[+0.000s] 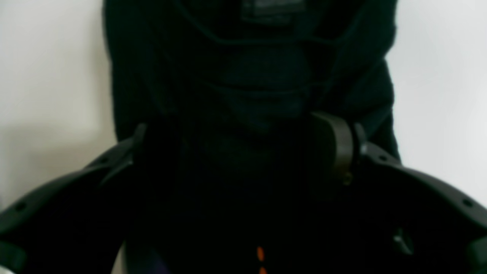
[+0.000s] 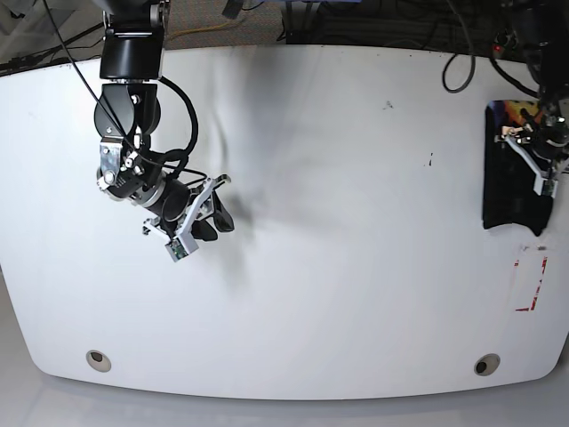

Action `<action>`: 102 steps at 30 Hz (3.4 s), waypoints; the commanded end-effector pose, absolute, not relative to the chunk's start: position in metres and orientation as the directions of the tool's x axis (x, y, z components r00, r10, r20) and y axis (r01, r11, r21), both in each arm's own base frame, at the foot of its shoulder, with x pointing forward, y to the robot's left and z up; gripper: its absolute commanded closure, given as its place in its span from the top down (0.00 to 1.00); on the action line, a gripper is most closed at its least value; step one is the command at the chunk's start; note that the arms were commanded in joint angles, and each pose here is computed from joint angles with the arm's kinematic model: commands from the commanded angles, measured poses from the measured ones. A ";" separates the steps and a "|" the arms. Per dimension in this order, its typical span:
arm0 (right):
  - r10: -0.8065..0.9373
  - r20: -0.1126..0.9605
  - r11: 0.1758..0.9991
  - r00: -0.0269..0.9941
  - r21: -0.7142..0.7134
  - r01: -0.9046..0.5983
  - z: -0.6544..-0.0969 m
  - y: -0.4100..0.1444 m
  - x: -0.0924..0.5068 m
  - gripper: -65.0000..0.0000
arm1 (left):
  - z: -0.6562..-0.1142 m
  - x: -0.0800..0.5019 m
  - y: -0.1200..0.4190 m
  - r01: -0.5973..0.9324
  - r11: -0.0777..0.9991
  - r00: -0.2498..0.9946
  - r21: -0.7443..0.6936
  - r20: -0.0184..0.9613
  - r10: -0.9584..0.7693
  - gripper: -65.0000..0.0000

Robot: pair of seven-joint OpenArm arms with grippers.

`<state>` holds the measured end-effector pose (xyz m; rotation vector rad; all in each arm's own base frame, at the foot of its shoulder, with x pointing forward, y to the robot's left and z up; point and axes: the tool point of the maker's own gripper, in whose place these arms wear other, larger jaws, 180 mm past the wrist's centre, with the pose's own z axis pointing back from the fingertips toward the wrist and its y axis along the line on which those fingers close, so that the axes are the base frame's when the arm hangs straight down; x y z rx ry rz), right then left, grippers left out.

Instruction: Fold the T-shirt properly

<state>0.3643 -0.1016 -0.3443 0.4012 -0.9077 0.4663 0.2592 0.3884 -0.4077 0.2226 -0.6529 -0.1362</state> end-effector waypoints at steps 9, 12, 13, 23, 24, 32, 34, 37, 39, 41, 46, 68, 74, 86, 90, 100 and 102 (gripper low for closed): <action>0.216 0.875 0.814 0.432 0.083 -0.576 -0.313 -0.094 0.363 0.31 | -0.368 0.268 0.480 0.104 0.926 0.820 0.362 0.496 -0.286 0.72; 0.216 0.871 0.814 0.441 0.089 -0.574 -0.317 -0.094 0.358 0.31 | -0.343 0.289 0.470 0.160 0.910 0.766 0.383 0.534 -0.359 0.71; 0.215 0.872 0.814 0.440 0.089 -0.574 -0.316 -0.094 0.359 0.31 | -0.331 0.294 0.467 0.164 0.899 0.744 0.405 0.548 -0.383 0.71; 0.349 0.880 0.839 0.322 -0.141 -0.526 -0.315 -0.114 0.375 0.31 | -0.297 0.330 0.363 0.144 0.895 0.513 0.422 0.741 -0.433 0.71; 0.362 0.878 0.839 0.313 -0.160 -0.521 -0.321 -0.117 0.373 0.31 | -0.296 0.336 0.347 0.123 0.908 0.473 0.401 0.781 -0.409 0.71; 0.262 0.941 0.900 0.213 -0.159 -0.405 -0.327 -0.161 0.363 0.31 | -0.312 0.339 0.243 0.032 0.927 0.293 0.373 0.884 -0.365 0.71; 0.236 0.946 0.915 0.221 -0.140 -0.378 -0.334 -0.173 0.352 0.31 | -0.325 0.327 0.218 0.038 0.938 0.302 0.345 0.891 -0.340 0.71; 0.211 0.943 0.930 0.257 -0.113 -0.350 -0.349 -0.189 0.327 0.31 | -0.345 0.303 0.186 0.041 0.960 0.341 0.277 0.899 -0.274 0.71; 0.166 0.944 0.937 0.283 -0.061 -0.345 -0.357 -0.191 0.313 0.31 | -0.354 0.286 0.169 0.056 0.970 0.368 0.238 0.898 -0.241 0.71; 0.132 0.941 0.941 0.313 -0.019 -0.338 -0.363 -0.200 0.296 0.31 | -0.363 0.268 0.153 0.070 0.978 0.397 0.198 0.894 -0.210 0.71; 0.071 0.913 0.945 0.401 0.068 -0.321 -0.385 -0.206 0.252 0.31 | -0.379 0.218 0.129 0.109 0.984 0.433 0.139 0.885 -0.173 0.64; -0.139 0.695 0.954 0.705 0.285 -0.092 -0.412 -0.216 0.025 0.31 | -0.411 -0.005 0.114 0.147 0.989 0.796 -0.029 0.596 -0.101 0.63; -0.212 0.561 0.944 0.800 0.328 0.021 -0.446 -0.214 -0.034 0.31 | -0.447 -0.061 0.121 0.155 0.987 0.884 -0.034 0.451 -0.123 0.63; -0.218 0.370 0.952 0.903 0.286 0.112 -0.547 -0.225 -0.061 0.31 | -0.555 -0.101 0.145 0.140 0.990 0.964 -0.009 0.230 -0.134 0.63; -0.227 0.341 0.948 0.912 0.291 0.127 -0.567 -0.223 -0.052 0.31 | -0.577 -0.090 0.144 0.117 0.993 0.971 -0.006 0.210 -0.113 0.63; -0.131 0.253 0.962 0.958 0.265 0.061 -0.613 -0.201 -0.026 0.31 | -0.629 -0.082 0.145 0.048 0.999 0.995 -0.004 0.085 -0.047 0.63; -0.112 0.233 0.971 0.966 0.231 0.057 -0.621 -0.203 -0.022 0.31 | -0.639 -0.074 0.147 0.012 1.000 0.998 -0.003 0.061 -0.011 0.63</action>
